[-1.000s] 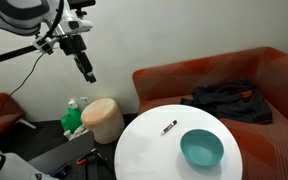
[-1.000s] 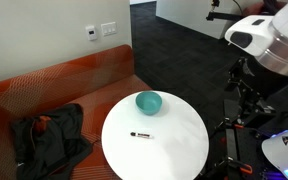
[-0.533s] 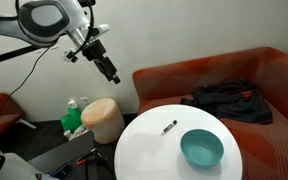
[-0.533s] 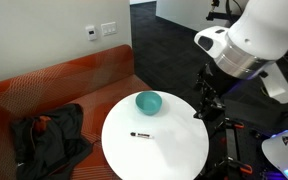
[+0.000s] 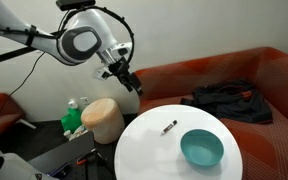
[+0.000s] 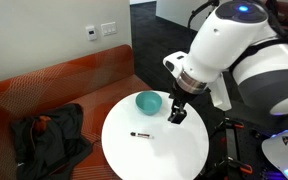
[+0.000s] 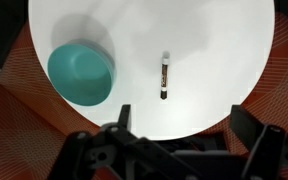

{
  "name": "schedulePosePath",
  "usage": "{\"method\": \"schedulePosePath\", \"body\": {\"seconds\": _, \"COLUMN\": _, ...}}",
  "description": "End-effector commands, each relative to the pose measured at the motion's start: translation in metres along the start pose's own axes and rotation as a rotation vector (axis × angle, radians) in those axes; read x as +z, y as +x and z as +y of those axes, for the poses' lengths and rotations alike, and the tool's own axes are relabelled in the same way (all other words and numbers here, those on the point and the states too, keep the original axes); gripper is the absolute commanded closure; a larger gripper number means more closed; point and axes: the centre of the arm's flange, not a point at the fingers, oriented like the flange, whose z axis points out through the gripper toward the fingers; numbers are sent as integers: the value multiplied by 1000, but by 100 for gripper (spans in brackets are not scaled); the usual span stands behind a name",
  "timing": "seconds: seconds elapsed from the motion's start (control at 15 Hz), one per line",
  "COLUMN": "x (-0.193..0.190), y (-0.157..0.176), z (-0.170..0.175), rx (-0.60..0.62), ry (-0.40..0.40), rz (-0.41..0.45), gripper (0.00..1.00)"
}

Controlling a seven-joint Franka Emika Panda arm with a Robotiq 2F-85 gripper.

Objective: Put the marker in the bowl

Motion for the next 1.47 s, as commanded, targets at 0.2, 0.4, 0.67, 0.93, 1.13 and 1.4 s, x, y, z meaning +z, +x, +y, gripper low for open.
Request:
{"method": "schedulePosePath", "body": {"seconds": 0.2, "x": 32, "y": 13, "z": 6, "rx": 5, "ry": 16, "rz": -30, "gripper": 0}}
{"method": "schedulePosePath", "body": {"seconds": 0.4, "x": 37, "y": 18, "z": 6, "rx": 5, "ry": 19, "rz": -36, "gripper": 0}}
{"method": "schedulePosePath", "body": {"seconds": 0.67, "x": 53, "y": 30, "z": 9, "rx": 12, "ry": 41, "rz": -42, "gripper": 0}}
{"method": "schedulePosePath", "body": {"seconds": 0.93, "x": 94, "y": 46, "z": 13, "rx": -1, "ry": 77, "rz": -108, "gripper": 0}}
{"method": "schedulePosePath", "body": {"seconds": 1.13, "x": 124, "y": 56, "z": 15, "rx": 0, "ry": 102, "rz": -148, "gripper": 0}}
{"method": "schedulePosePath", "body": {"seconds": 1.4, "x": 162, "y": 68, "z": 13, "rx": 0, "ry": 136, "rz": -183, "gripper": 0}}
